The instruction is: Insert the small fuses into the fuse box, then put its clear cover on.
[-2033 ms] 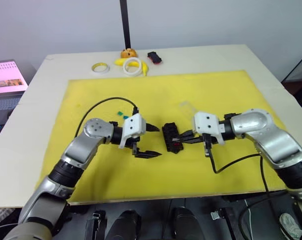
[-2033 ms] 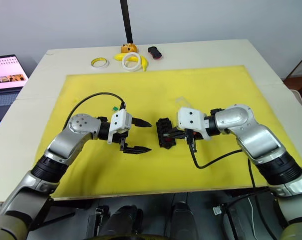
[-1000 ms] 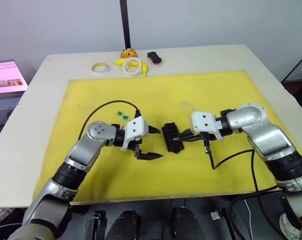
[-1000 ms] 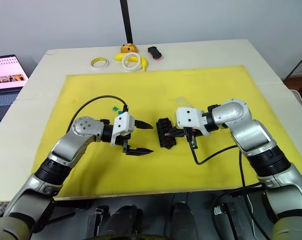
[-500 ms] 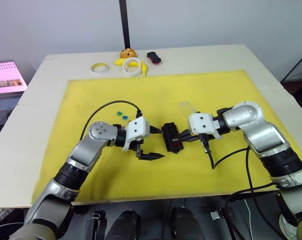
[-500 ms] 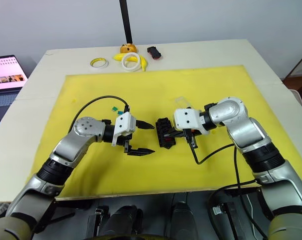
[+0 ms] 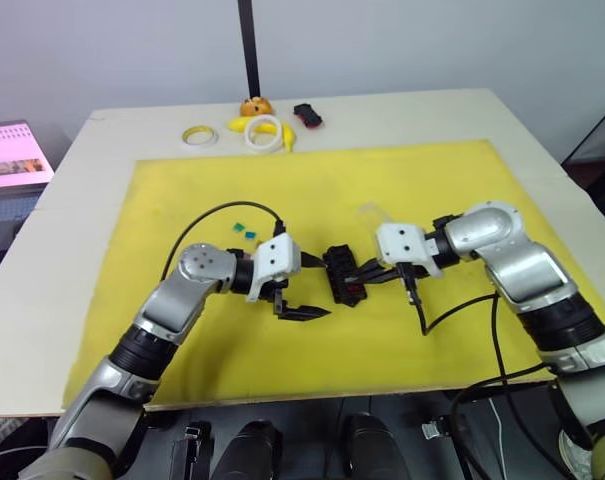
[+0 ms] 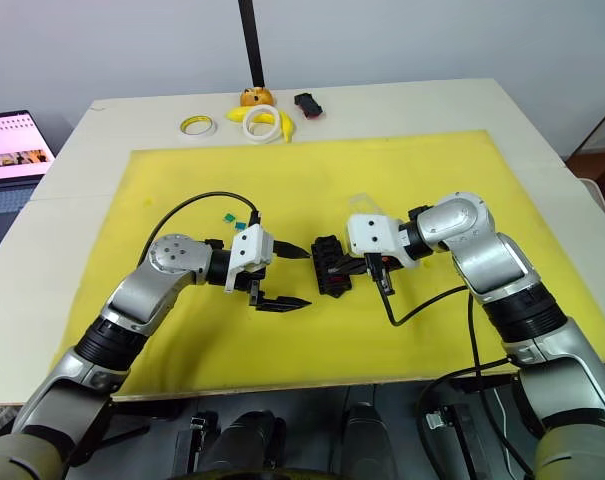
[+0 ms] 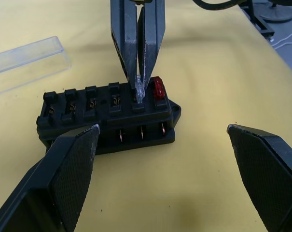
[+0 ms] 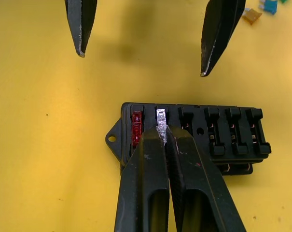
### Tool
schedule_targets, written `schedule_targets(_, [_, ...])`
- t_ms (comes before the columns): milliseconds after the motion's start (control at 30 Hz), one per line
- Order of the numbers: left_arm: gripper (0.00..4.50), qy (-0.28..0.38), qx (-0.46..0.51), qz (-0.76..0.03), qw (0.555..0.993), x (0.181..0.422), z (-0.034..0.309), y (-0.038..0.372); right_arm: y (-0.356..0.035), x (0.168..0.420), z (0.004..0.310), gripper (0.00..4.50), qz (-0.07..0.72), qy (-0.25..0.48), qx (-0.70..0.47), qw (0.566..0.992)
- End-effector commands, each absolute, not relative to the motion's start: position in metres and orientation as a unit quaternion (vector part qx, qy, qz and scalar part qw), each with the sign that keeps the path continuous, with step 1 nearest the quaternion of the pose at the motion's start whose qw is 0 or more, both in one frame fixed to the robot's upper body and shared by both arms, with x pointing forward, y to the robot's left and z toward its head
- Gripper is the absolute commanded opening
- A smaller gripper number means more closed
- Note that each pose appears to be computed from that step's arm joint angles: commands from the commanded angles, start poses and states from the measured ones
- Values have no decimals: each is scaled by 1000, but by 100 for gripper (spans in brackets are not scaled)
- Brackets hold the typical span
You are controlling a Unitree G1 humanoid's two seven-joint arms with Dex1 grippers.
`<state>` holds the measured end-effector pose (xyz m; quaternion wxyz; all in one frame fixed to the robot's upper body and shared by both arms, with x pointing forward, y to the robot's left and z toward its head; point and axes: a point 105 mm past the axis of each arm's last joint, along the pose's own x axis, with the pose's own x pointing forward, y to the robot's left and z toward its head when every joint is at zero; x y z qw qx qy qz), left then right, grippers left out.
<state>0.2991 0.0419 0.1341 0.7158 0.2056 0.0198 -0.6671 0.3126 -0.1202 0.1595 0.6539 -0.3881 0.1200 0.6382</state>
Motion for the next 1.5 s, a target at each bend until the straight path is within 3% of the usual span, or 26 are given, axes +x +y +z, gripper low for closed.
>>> schedule_targets(33, [446,2,215,-665,716,300,142,40,-116,313,173,0,639,103,-389,655])
schedule_targets(1267, [446,2,216,-663,717,301,143,39,-117,318,162,0,627,130,-395,658])
schedule_targets(1367, [450,3,217,-662,717,302,143,40,-114,316,176,94,634,118,-379,664])
schedule_targets(1500, [450,3,217,-661,718,304,144,42,-112,312,204,285,641,92,-357,673])
